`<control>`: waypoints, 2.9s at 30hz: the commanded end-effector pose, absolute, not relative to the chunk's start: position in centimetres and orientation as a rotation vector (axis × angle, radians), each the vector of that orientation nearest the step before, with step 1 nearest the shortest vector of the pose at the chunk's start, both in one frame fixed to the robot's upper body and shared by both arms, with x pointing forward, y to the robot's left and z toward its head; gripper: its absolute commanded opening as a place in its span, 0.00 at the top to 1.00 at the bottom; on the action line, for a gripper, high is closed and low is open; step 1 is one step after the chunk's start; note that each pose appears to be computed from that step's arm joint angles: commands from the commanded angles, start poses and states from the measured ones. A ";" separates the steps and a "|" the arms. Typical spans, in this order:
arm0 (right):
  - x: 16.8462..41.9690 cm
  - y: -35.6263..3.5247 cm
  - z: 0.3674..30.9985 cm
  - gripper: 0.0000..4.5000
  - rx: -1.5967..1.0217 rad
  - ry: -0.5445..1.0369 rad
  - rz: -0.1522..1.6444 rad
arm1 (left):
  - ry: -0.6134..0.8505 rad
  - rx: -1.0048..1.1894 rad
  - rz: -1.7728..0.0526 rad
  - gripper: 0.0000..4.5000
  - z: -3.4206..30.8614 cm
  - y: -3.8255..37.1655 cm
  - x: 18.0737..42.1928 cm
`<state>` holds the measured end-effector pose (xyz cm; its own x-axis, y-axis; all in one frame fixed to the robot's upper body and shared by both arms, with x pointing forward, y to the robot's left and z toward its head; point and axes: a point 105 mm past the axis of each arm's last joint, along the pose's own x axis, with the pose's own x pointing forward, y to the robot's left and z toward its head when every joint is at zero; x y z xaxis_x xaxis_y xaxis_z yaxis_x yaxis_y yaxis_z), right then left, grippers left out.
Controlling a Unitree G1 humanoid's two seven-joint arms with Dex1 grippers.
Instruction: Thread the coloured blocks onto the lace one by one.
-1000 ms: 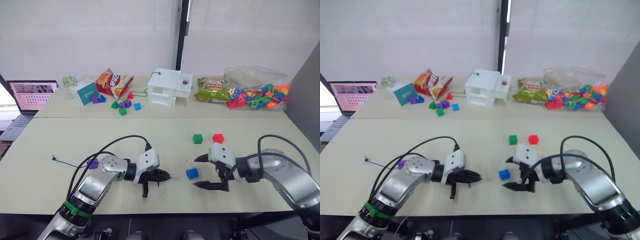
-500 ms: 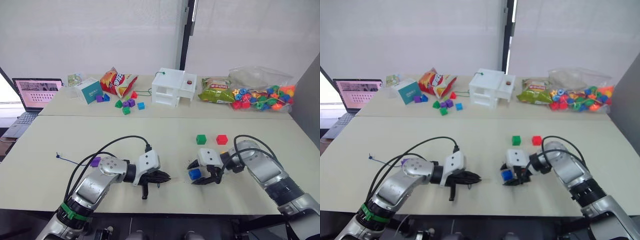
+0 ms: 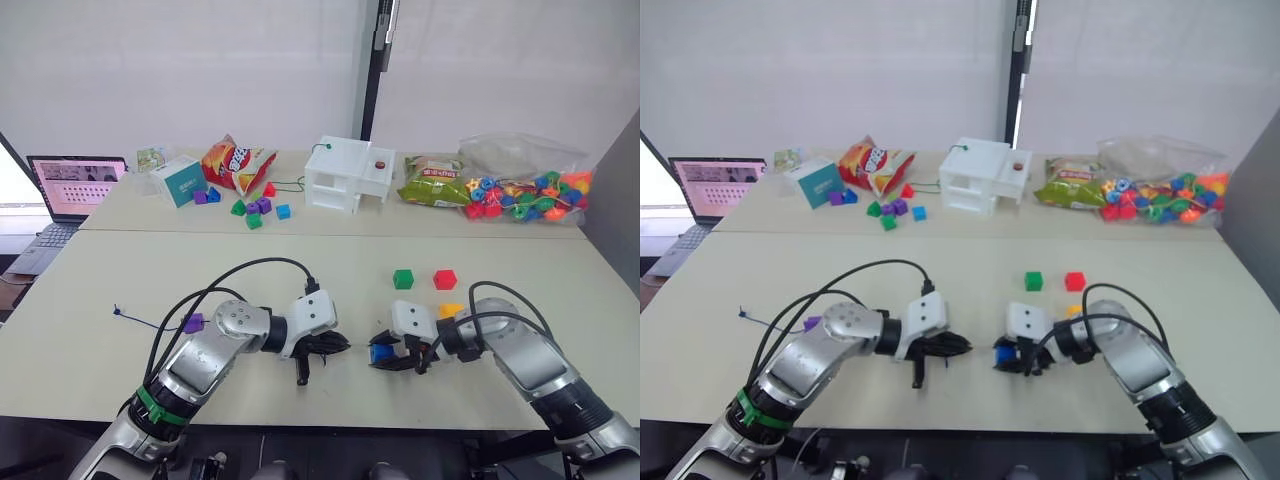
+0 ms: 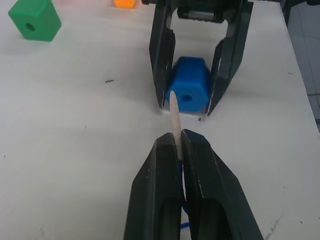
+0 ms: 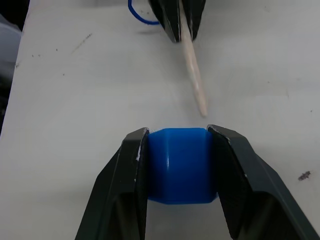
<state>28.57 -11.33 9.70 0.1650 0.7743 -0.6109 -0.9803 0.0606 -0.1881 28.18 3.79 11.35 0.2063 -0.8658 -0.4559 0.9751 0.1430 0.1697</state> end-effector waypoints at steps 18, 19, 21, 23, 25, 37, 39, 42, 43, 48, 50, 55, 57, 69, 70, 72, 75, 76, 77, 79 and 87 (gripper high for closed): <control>29.1 -11.2 10.2 0.71 -0.604 0.405 1.281 | 0.309 0.509 -1.367 1.00 10.8 3.8 27.8; 29.1 -11.1 10.2 0.71 -0.599 0.403 1.279 | 0.309 0.508 -1.371 1.00 10.7 3.7 27.8; 29.0 -11.0 10.3 0.71 -0.595 0.400 1.278 | 0.307 0.505 -1.378 1.00 10.7 3.5 27.6; 29.0 -10.8 10.4 0.71 -0.586 0.396 1.274 | 0.305 0.503 -1.380 1.00 10.7 3.3 27.7; 28.9 -10.6 10.5 0.71 -0.579 0.394 1.273 | 0.299 0.501 -1.382 1.00 10.7 3.1 27.7; 28.3 -10.2 10.2 0.71 -0.563 0.408 1.275 | 0.237 0.490 -1.413 1.00 11.8 1.6 27.9; 28.4 -10.2 10.2 0.71 -0.563 0.410 1.270 | 0.226 0.489 -1.431 1.00 12.2 1.5 27.6; 28.4 -10.2 10.1 0.71 -0.563 0.413 1.264 | 0.215 0.478 -1.455 1.00 12.7 1.4 27.2; 28.5 -10.2 10.0 0.71 -0.562 0.415 1.262 | 0.213 0.470 -1.462 1.00 12.8 1.4 27.1; 28.7 -10.2 10.0 0.71 -0.559 0.414 1.250 | 0.242 0.454 -1.483 1.00 12.7 1.8 26.8; 28.8 -10.2 10.1 0.71 -0.558 0.413 1.248 | 0.249 0.451 -1.481 1.00 12.6 1.8 26.8; 28.6 -10.1 10.2 0.71 -0.556 0.413 1.254 | 0.249 0.464 -1.455 1.00 12.3 1.6 27.2; 28.5 -10.0 10.2 0.71 -0.553 0.416 1.257 | 0.244 0.460 -1.465 1.00 12.1 1.0 27.2; 28.4 -10.3 9.8 0.71 -0.557 0.449 1.244 | 0.224 0.494 -1.523 1.00 11.9 -1.4 26.9; 28.5 -10.3 9.8 0.71 -0.558 0.450 1.242 | 0.227 0.496 -1.523 1.00 11.9 -1.4 26.9; 28.4 -10.3 9.8 0.71 -0.557 0.450 1.241 | 0.233 0.499 -1.520 1.00 11.8 -1.1 27.0; 28.3 -10.2 9.7 0.71 -0.553 0.449 1.242 | 0.245 0.511 -1.506 1.00 11.6 -0.7 27.2; 28.3 -10.2 9.7 0.71 -0.552 0.449 1.242 | 0.241 0.512 -1.508 1.00 11.6 -0.8 27.2; 28.2 -10.1 9.7 0.71 -0.548 0.448 1.243 | 0.230 0.509 -1.511 1.00 11.8 -0.9 27.1; 28.1 -9.9 9.5 0.71 -0.542 0.448 1.248 | 0.218 0.496 -1.525 1.00 11.9 -1.2 26.9; 27.7 -9.7 9.4 0.71 -0.554 0.472 1.253 | 0.250 0.588 -1.506 1.00 11.9 -0.5 27.2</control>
